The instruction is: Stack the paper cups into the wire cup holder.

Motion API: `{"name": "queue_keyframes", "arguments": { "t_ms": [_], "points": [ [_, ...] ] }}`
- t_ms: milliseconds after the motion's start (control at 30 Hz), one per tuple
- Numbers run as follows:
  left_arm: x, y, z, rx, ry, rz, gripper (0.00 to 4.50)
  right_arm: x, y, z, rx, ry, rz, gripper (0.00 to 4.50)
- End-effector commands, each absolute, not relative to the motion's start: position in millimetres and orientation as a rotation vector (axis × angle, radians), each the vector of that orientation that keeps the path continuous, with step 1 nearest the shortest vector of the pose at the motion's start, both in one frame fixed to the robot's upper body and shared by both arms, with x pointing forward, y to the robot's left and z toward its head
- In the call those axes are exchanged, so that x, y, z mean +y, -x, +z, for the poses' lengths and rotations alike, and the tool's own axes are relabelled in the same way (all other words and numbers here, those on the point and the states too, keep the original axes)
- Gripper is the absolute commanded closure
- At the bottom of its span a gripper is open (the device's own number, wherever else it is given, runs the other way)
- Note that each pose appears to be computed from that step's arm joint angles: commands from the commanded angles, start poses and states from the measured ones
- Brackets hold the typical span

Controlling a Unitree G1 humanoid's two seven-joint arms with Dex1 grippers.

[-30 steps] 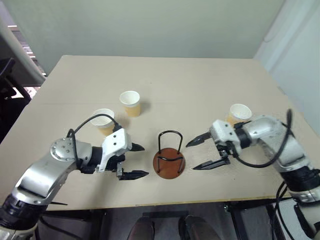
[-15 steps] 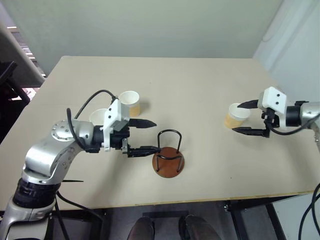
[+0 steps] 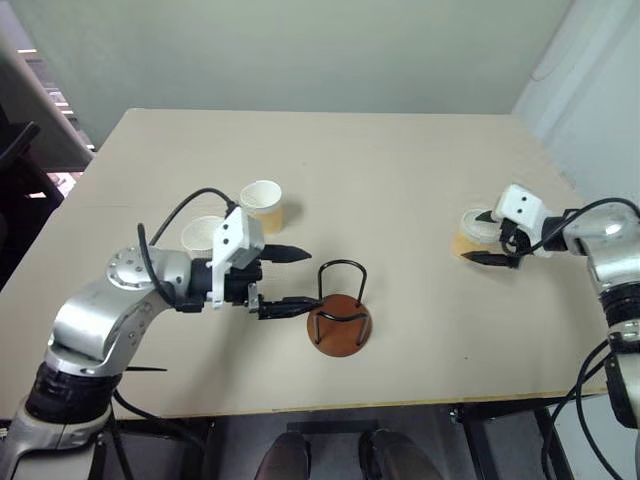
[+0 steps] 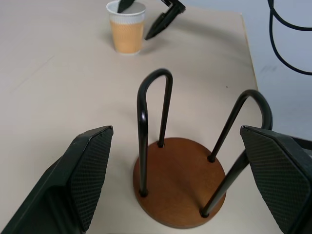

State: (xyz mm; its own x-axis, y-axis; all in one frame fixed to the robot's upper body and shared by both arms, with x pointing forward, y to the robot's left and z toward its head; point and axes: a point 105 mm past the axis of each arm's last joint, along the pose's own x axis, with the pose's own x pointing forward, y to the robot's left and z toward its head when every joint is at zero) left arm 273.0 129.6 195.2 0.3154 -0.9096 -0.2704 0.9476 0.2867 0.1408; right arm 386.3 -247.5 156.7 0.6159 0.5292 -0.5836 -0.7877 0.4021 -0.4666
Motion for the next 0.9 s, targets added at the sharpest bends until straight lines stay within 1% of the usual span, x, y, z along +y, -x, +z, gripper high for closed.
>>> {"name": "queue_keyframes", "arguments": {
  "t_ms": [33, 167, 267, 333, 367, 433, 500, 533, 600, 667, 733, 800, 900],
  "points": [
    [130, -269, 204, 0.111, -0.326, -1.24, 0.0, -249, -391, 169, 0.331, 0.836, 0.837, 0.99],
    [132, -268, 201, 0.116, -0.323, -1.234, 0.0, -243, -391, 186, 0.273, 0.822, 0.86, 2.49],
    [134, -268, 200, 0.12, -0.324, -1.233, 0.0, -238, -384, 203, 0.235, 0.808, 0.91, 3.56],
    [135, -269, 199, 0.125, -0.327, -1.233, 0.0, -227, -370, 223, 0.194, 0.782, 0.983, 4.34],
    [136, -269, 199, 0.128, -0.33, -1.234, 0.0, -220, -361, 234, 0.17, 0.758, 1.028, 4.49],
    [137, -270, 197, 0.138, -0.34, -1.235, 0.0, -201, -338, 259, 0.102, 0.694, 1.129, 4.49],
    [141, -271, 190, 0.168, -0.379, -1.233, 0.0, -174, -308, 288, 0.026, 0.553, 1.253, 4.49],
    [144, -272, 186, 0.185, -0.4, -1.23, 0.0, -161, -294, 297, 0.004, 0.5, 1.311, 4.49],
    [147, -274, 180, 0.207, -0.433, -1.23, 0.0, -138, -273, 305, -0.019, 0.418, 1.394, 4.49],
    [147, -275, 180, 0.211, -0.448, -1.237, 0.0, -117, -255, 301, -0.012, 0.361, 1.472, 4.49],
    [148, -275, 180, 0.219, -0.478, -1.251, 0.0, -98, -246, 285, 0.026, 0.379, 1.505, 4.49],
    [154, -275, 178, 0.245, -0.529, -1.253, 0.0, -84, -247, 267, 0.055, 0.409, 1.497, 4.49],
    [163, -279, 176, 0.258, -0.569, -1.232, 0.0, -72, -257, 248, 0.067, 0.477, 1.456, 4.49]
  ]
}}
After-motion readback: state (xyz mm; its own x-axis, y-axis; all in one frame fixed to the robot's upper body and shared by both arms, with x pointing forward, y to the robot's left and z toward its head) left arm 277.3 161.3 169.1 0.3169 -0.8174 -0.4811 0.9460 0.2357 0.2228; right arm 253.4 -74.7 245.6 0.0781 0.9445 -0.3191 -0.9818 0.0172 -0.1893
